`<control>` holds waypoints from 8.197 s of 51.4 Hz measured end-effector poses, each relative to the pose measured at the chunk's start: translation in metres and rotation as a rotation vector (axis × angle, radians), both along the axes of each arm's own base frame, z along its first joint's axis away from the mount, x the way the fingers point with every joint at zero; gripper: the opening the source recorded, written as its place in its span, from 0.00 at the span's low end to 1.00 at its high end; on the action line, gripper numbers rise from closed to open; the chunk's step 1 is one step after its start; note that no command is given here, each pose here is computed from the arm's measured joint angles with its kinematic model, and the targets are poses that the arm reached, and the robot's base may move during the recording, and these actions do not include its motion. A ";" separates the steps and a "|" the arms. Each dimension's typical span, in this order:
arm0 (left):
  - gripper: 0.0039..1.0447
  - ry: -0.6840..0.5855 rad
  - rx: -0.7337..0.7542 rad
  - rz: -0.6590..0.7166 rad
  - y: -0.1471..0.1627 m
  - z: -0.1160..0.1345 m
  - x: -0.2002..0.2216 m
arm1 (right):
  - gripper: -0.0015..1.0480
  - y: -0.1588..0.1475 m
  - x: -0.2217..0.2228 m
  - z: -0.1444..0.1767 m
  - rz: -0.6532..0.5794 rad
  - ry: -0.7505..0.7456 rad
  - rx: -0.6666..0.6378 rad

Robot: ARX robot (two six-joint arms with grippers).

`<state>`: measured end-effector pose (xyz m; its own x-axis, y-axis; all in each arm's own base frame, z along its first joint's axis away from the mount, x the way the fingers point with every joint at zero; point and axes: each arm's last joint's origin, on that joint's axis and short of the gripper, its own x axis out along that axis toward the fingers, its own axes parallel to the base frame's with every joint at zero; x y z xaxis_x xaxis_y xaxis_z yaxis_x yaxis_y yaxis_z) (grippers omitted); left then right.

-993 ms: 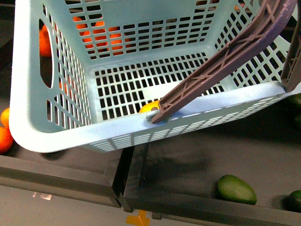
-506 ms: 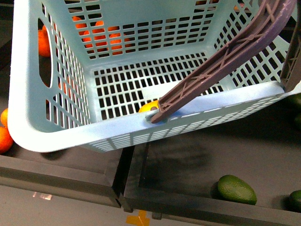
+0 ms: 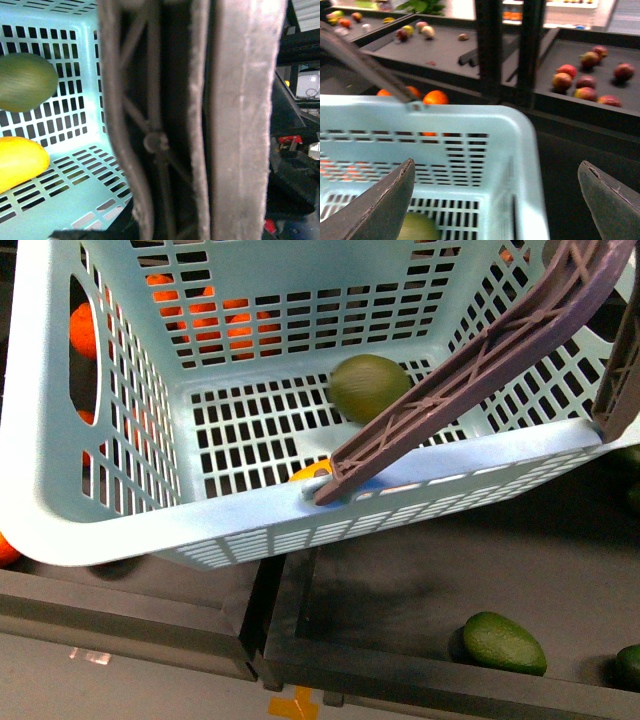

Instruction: Pick mango and avocado into basket

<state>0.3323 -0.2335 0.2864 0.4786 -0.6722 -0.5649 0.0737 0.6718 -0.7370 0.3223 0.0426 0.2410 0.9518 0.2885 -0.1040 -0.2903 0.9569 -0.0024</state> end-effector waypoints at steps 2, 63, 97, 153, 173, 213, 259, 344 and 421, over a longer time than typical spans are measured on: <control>0.14 -0.003 0.003 0.001 0.000 0.000 0.000 | 0.92 -0.006 -0.002 0.002 -0.058 -0.006 -0.001; 0.14 -0.004 0.004 0.000 0.000 0.000 0.000 | 0.02 -0.043 -0.163 -0.066 -0.293 -0.092 0.008; 0.14 -0.003 0.003 -0.001 0.000 0.000 0.000 | 0.02 -0.043 -0.198 -0.069 -0.293 -0.120 0.013; 0.14 -0.005 0.004 -0.001 0.000 0.000 0.000 | 0.27 -0.043 -0.225 -0.072 -0.293 -0.116 0.013; 0.14 -0.004 0.003 0.000 0.000 0.000 0.000 | 0.93 -0.043 -0.225 -0.072 -0.293 -0.117 0.013; 0.14 0.005 -0.007 -0.016 -0.003 0.000 -0.002 | 0.92 -0.043 -0.225 -0.072 -0.296 -0.116 0.013; 0.14 -0.002 0.001 -0.003 0.000 0.000 0.000 | 0.92 -0.043 -0.226 -0.072 -0.293 -0.118 0.014; 0.51 0.330 -0.112 1.217 -0.015 -0.128 0.114 | 0.92 -0.043 -0.225 -0.072 -0.295 -0.117 0.013; 0.02 -0.966 0.695 0.504 0.218 -0.107 -0.173 | 0.92 -0.043 -0.225 -0.072 -0.295 -0.117 0.013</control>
